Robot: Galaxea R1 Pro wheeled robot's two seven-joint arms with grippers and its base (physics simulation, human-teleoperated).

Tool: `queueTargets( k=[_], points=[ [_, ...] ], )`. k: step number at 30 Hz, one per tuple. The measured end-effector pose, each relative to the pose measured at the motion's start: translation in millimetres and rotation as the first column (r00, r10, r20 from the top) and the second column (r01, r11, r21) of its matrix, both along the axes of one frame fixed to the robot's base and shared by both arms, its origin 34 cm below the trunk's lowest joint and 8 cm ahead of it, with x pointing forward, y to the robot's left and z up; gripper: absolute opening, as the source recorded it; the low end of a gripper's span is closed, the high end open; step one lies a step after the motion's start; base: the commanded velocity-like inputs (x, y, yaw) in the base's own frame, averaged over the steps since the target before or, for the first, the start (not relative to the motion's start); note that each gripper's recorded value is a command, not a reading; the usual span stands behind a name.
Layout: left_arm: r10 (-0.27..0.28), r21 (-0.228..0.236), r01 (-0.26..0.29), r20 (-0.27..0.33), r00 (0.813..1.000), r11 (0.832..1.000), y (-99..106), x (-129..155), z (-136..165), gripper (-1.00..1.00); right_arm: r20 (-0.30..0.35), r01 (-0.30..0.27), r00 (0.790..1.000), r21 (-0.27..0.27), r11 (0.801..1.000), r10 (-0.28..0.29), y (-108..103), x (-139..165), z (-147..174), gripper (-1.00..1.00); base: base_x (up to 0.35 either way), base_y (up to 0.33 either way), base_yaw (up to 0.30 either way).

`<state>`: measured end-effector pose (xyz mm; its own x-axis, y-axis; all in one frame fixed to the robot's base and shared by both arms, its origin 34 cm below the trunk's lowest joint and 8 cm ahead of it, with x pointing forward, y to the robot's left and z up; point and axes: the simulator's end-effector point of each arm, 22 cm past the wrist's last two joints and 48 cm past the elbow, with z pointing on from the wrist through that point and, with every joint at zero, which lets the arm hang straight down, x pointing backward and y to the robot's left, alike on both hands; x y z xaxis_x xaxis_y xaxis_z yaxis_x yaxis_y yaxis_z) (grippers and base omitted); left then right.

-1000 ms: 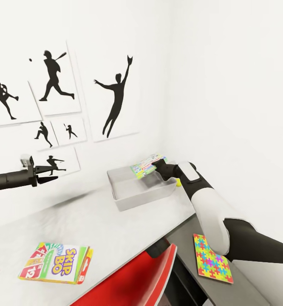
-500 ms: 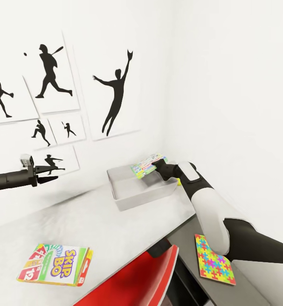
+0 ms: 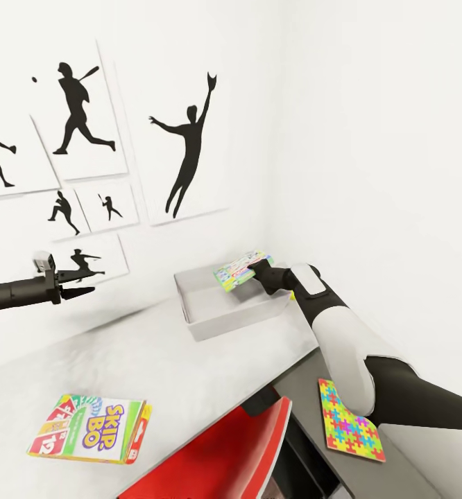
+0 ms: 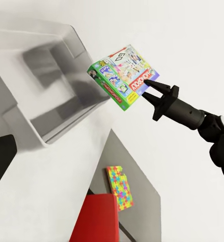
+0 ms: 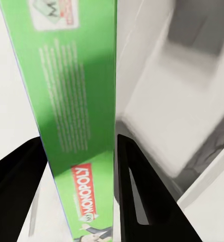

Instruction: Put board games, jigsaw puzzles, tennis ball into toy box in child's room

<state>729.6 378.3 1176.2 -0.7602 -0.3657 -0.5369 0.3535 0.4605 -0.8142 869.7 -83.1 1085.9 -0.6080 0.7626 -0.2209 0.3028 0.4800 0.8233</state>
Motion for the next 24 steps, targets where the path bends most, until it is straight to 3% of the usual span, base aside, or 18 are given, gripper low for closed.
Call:
queueTargets(
  k=[24],
  points=[
    [-0.001,0.001,0.001,-0.012,1.0,1.0,-0.3,2.2,-8.2,1.0,-0.012,-0.001,1.0,-0.001,1.0,0.001,-0.7,1.0,-10.0,-1.0,0.0,0.0,0.0]
  ],
)
